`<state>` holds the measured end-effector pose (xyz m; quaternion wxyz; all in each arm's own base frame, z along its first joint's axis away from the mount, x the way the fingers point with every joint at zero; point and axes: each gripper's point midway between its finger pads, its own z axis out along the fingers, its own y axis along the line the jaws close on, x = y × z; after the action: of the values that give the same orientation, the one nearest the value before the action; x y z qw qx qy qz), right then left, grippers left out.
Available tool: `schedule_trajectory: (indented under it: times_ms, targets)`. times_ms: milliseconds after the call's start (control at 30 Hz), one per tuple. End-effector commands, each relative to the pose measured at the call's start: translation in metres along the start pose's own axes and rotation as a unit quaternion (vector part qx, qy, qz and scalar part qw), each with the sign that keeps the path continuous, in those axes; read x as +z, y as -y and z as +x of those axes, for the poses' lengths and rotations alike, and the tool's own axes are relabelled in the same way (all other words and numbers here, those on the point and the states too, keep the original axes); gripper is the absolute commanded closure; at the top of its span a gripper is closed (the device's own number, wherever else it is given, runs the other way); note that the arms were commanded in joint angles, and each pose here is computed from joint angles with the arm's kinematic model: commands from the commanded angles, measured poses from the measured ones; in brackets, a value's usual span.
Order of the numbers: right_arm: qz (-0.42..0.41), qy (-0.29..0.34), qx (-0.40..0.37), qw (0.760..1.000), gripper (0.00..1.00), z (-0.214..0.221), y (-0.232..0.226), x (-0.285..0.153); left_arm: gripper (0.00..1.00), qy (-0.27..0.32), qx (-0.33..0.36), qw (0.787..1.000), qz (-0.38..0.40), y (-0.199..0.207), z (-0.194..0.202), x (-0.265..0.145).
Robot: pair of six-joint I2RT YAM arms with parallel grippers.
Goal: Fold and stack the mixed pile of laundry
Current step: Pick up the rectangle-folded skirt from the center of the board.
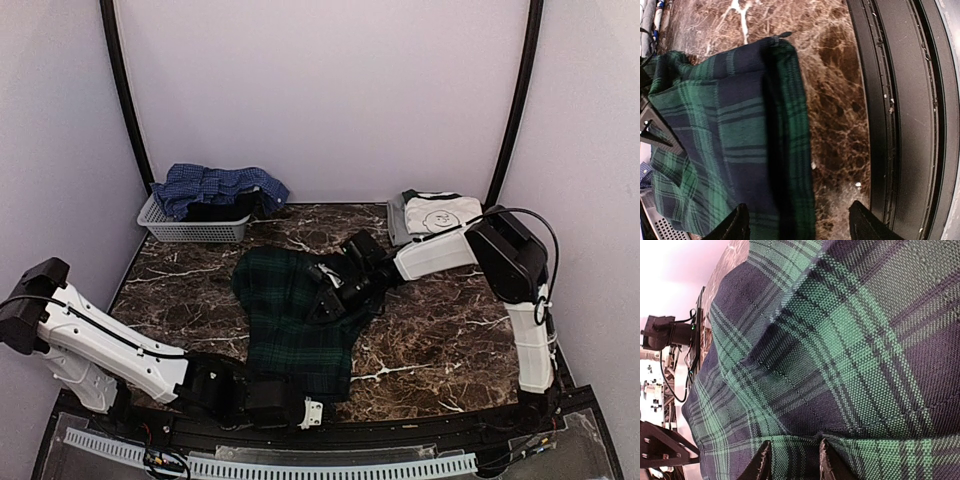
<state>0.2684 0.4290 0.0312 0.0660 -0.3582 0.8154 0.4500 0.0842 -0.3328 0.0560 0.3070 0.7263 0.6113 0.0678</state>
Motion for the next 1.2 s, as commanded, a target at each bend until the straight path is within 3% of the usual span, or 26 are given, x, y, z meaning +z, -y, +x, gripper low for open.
schedule_trajectory:
  times_ms: [0,233,433,600,733,933,1067,1167]
  targets:
    - [0.095,-0.064,0.087,0.990,0.70,0.054,0.065,0.006,0.33,-0.004,-0.009,1.000,-0.013,0.010,0.001,0.016]
    - [0.086,-0.070,0.079,0.991,0.70,0.057,0.063,0.006,0.35,-0.045,0.018,0.997,-0.063,0.008,0.009,0.043]
    - [0.079,-0.071,0.074,0.992,0.71,0.058,0.060,0.007,0.46,-0.089,0.048,0.988,-0.121,0.003,0.028,0.062]
    - [0.072,-0.076,0.059,0.993,0.72,0.060,0.053,0.011,0.80,-0.078,0.046,0.983,-0.159,-0.015,0.022,0.051]
    - [0.070,-0.084,0.048,0.993,0.73,0.063,0.047,0.014,0.97,-0.059,0.041,0.982,-0.175,-0.029,0.014,0.044]
    - [0.058,-0.087,0.029,0.994,0.73,0.070,0.027,0.011,1.00,-0.036,0.035,0.988,-0.145,-0.038,0.002,0.020]
    - [0.054,-0.090,0.013,0.994,0.72,0.078,0.012,0.003,1.00,-0.009,0.021,0.997,-0.077,-0.038,-0.011,-0.012]
    - [0.040,-0.084,-0.005,0.996,0.70,0.075,-0.005,-0.008,1.00,0.045,-0.001,0.999,-0.012,-0.041,-0.030,-0.047]
